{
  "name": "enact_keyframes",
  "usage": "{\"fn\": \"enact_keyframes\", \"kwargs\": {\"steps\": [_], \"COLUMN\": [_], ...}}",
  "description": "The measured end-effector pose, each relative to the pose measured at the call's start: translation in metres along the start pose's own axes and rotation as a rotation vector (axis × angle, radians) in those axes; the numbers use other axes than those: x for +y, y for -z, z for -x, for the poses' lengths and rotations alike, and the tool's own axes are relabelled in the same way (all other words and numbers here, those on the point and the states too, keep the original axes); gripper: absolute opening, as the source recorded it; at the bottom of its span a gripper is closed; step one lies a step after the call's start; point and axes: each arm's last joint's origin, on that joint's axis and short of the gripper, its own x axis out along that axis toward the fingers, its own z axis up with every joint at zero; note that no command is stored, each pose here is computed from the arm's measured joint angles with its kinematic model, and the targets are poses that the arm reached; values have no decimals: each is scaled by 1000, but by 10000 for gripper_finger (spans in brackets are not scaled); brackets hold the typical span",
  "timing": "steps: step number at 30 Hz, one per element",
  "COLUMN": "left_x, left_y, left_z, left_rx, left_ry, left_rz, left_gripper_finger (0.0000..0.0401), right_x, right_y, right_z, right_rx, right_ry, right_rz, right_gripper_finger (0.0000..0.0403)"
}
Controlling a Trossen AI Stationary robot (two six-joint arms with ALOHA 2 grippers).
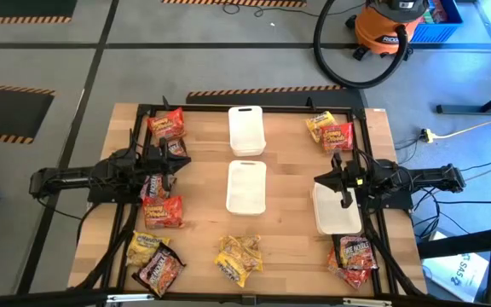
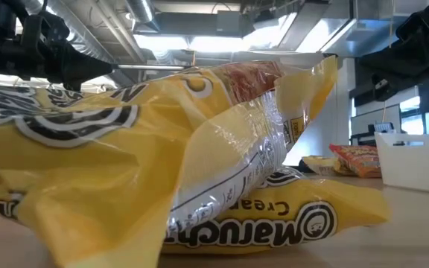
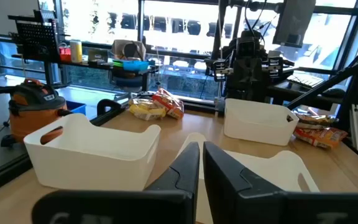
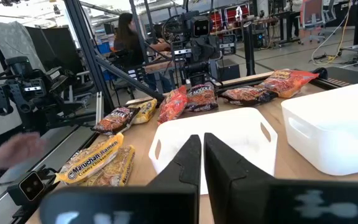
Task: Sort Maruchan noodles
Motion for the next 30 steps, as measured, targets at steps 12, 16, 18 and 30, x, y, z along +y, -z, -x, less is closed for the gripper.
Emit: {"fn": "enact_keyframes", "kwargs": {"steps": [12, 16, 18, 30], "left_x": [0, 0, 0, 2], "left_y": [0, 0, 0, -10], "left_z": [0, 0, 0, 1], "left_rx": [0, -2, -3, -115], "left_ry": [0, -10, -9, -79], "left_rz": [0, 0, 0, 40], "left_gripper_finger": [18, 18, 18, 18], "right_x": [0, 0, 0, 0], "right_y": [0, 0, 0, -1], "right_z": [0, 0, 0, 0], "right_rx": [0, 0, 0, -15], "right_ry": [0, 0, 0, -3], "right_rz": [0, 0, 0, 0], "right_gripper_finger": [7, 7, 7, 7]}}
